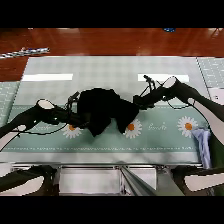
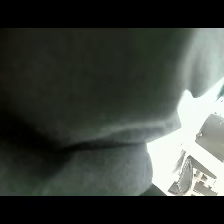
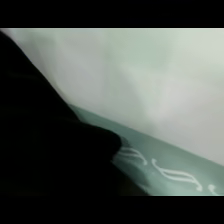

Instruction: Fold the shirts.

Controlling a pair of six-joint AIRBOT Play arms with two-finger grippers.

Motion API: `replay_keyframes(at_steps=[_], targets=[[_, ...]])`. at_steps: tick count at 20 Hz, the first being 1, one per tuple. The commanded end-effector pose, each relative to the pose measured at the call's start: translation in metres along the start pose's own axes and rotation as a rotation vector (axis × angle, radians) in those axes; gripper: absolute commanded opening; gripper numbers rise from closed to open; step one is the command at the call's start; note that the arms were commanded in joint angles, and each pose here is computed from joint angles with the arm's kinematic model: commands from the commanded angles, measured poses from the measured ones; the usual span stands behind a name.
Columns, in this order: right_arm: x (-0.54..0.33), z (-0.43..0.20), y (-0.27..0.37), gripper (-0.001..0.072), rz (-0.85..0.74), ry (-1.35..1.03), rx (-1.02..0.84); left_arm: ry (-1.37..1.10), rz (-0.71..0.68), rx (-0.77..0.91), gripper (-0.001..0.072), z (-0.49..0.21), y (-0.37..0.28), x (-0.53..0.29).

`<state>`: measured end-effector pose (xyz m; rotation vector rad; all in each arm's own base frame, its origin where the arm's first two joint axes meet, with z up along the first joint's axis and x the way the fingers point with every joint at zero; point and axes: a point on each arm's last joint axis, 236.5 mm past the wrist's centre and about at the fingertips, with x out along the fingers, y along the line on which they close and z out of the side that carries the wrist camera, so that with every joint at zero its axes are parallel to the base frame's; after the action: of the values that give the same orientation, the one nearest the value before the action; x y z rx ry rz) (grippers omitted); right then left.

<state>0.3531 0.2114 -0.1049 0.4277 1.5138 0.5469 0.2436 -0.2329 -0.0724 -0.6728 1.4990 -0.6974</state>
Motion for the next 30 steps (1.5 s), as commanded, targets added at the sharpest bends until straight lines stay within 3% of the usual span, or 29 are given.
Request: replay_keyframes(at_steps=[1, 4, 10, 16, 20, 24, 30], targets=[[0.007, -0.012, 0.027, 0.0022, 0.081, 0.052, -0.072, 0.001, -0.008, 0.000, 0.0015, 0.001, -0.002, -0.002], [-0.031, -0.003, 0.056, 0.0022, 0.103, 0.026, -0.154, -0.045, -0.075, 0.065, 0.0015, 0.025, -0.031, -0.039], [-0.264, 0.089, 0.186, 0.0021, 0.084, -0.580, -0.393, -0.539, -0.141, 0.495, 0.0014, 0.110, -0.194, -0.249], [-0.501, 0.008, 0.295, 0.0021, -0.025, -1.143, -0.641, -0.848, -0.021, 0.861, 0.0014, 0.057, -0.330, -0.398], [-0.577, -0.085, 0.294, 0.0021, -0.156, -1.362, -0.674, -0.979, 0.060, 0.994, 0.0014, -0.001, -0.372, -0.430], [-0.615, -0.160, 0.270, 0.0021, -0.282, -1.479, -0.624, -0.964, 0.173, 1.037, 0.0015, -0.051, -0.372, -0.419], [-0.577, -0.181, 0.212, 0.0022, -0.410, -1.272, -0.473, -0.843, 0.236, 0.944, 0.0015, -0.083, -0.321, -0.373]])
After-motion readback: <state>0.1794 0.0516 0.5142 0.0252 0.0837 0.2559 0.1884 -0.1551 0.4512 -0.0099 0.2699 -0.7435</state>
